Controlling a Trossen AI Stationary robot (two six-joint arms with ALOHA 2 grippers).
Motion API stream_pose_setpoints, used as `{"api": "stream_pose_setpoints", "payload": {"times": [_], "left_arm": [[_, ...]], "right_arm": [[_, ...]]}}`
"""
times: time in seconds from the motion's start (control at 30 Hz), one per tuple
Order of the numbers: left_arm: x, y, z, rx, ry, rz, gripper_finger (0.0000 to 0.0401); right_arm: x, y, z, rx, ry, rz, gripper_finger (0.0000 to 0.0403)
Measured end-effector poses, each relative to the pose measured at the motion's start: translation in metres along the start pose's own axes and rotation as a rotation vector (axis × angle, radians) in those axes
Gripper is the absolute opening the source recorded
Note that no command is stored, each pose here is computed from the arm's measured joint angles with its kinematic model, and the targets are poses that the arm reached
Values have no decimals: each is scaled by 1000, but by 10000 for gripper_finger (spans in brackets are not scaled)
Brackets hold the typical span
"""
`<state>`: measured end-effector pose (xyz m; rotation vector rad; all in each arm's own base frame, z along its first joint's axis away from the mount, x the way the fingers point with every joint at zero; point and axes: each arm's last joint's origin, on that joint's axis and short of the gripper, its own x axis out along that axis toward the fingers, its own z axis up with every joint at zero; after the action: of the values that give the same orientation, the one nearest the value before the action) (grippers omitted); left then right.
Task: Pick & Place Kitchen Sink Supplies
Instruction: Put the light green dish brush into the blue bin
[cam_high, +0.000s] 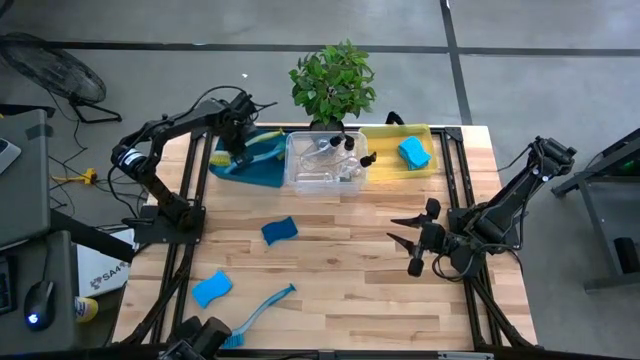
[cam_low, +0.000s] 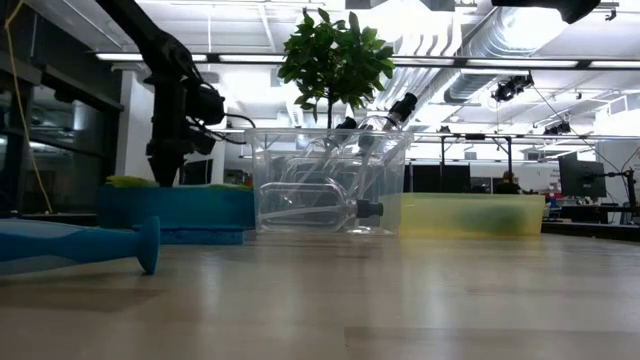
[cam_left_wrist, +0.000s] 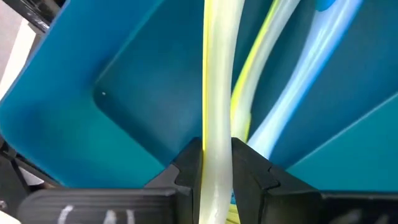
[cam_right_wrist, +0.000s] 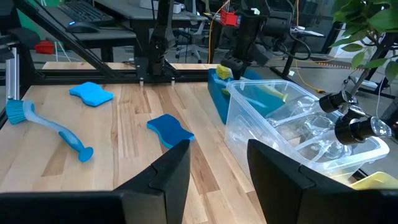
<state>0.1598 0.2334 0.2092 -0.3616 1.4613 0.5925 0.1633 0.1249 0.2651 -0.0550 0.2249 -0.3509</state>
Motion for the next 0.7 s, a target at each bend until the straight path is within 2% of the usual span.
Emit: {"api": "stream_pose_setpoints", "payload": {"times": [0.27,0.53,0.7], "left_arm": [[6,-1,-1,9,-9,1,57],[6,-1,-1,9,-11,-1,94],[6,-1,-1,37,-10,4,69]], "right_arm": [[0,0,0,-1,-2,-6,153],[0,0,0,-1,-5,-14,153],[0,0,0,-3,-3,-14,153]]}}
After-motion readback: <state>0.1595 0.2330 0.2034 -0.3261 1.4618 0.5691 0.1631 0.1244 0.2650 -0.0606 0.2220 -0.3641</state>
